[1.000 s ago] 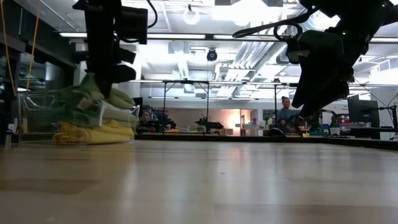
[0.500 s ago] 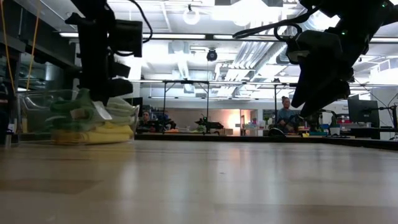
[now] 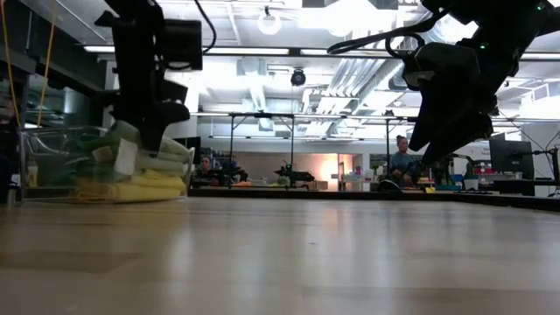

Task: Fold microfiber towels
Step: Put the folded green towel into the transparent bin, then return to Home Position

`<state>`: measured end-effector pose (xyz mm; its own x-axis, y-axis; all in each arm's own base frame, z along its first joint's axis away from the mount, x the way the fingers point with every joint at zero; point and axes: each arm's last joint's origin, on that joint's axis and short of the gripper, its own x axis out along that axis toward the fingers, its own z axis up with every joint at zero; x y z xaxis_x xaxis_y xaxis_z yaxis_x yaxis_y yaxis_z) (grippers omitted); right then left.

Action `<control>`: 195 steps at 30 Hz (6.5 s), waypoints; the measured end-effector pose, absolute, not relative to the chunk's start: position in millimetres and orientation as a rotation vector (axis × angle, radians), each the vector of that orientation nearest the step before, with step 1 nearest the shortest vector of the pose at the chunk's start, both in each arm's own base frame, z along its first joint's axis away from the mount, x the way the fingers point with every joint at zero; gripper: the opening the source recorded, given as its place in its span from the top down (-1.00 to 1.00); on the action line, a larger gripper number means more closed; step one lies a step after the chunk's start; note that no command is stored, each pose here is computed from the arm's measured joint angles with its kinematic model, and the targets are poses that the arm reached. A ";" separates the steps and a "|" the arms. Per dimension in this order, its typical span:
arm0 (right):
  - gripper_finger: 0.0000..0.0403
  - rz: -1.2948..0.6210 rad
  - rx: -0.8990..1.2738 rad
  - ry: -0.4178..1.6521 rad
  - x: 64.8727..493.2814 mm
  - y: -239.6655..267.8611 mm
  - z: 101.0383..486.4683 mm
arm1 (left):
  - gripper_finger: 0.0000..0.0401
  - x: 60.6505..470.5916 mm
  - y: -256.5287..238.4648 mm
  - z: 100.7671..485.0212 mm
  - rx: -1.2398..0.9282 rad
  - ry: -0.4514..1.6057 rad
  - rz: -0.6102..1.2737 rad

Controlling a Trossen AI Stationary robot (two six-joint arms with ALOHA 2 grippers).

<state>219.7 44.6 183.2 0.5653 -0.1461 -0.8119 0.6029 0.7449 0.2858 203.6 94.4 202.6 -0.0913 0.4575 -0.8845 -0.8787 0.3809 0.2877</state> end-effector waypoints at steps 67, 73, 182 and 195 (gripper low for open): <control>-0.24 -0.486 0.664 0.866 219.7 45.2 183.0 | 0.81 167.1 135.8 293.5 -0.315 0.896 1.235; -0.24 -0.485 0.664 0.866 219.8 45.3 183.1 | 0.69 196.0 111.8 314.7 -0.388 0.507 0.770; 1.00 0.175 0.355 0.080 73.8 9.8 221.1 | 0.98 99.0 17.4 165.2 -0.391 -0.007 0.178; 1.00 0.267 0.339 0.005 96.2 14.1 170.3 | 0.98 99.6 17.8 164.2 -0.392 0.003 0.191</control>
